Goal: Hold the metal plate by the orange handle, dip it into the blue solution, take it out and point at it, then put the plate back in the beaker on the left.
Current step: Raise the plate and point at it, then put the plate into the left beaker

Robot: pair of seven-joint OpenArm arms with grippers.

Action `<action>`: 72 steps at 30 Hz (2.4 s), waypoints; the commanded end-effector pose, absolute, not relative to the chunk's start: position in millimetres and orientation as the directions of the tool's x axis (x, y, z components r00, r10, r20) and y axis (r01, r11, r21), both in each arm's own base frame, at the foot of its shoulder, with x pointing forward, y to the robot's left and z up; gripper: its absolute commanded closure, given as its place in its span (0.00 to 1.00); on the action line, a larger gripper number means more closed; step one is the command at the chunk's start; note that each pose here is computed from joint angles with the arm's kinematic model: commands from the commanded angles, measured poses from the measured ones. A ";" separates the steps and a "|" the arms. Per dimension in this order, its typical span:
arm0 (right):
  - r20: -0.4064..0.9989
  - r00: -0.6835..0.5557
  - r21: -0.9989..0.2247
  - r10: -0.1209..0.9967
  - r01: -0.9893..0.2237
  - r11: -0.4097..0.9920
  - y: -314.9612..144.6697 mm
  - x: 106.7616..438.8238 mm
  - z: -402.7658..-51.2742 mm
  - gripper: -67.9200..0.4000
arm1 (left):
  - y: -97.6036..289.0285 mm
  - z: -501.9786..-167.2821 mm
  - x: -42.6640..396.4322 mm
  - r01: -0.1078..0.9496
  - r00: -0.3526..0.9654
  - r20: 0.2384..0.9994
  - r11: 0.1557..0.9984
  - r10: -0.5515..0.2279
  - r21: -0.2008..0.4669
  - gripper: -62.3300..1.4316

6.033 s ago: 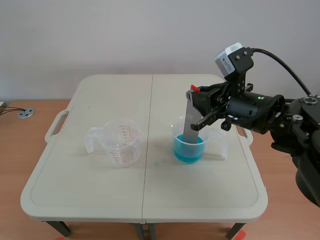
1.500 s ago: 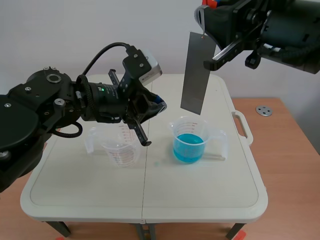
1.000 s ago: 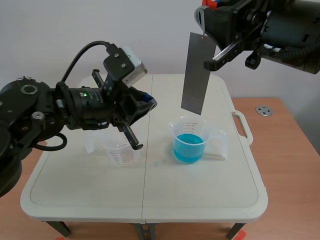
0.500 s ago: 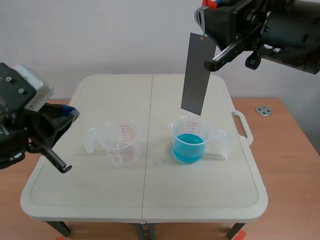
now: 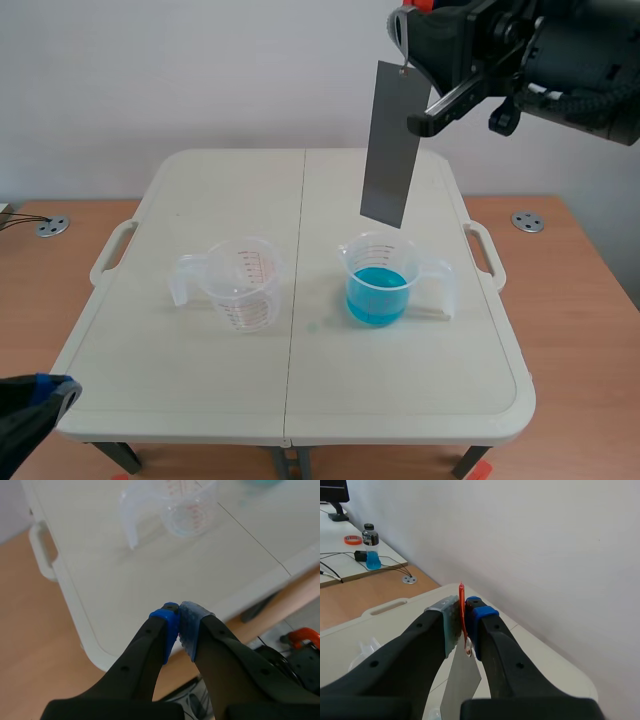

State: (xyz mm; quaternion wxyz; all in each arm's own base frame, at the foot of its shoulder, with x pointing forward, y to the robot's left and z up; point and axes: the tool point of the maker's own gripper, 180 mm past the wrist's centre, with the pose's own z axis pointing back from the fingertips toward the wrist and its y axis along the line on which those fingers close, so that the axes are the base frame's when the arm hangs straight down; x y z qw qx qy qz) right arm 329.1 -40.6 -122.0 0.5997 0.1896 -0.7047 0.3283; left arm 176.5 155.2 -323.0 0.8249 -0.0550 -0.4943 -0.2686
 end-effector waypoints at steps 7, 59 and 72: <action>0.947 -0.304 -0.292 0.104 -0.681 0.672 -23.8 327.5 -91.6 0.98 | 151.7 -329.9 149.5 0.497 0.423 0.833 0.860 -0.357 0.116 0.96; 0.990 -0.143 -0.123 -0.012 -0.886 0.447 105.4 351.4 -118.6 0.98 | 155.2 -348.9 110.7 0.499 0.533 0.762 0.864 -0.367 0.067 0.96; 0.994 -0.113 -0.098 -0.012 -0.904 0.415 116.2 347.2 -132.3 0.98 | 155.5 -349.1 111.1 0.498 0.533 0.762 0.865 -0.367 0.068 0.96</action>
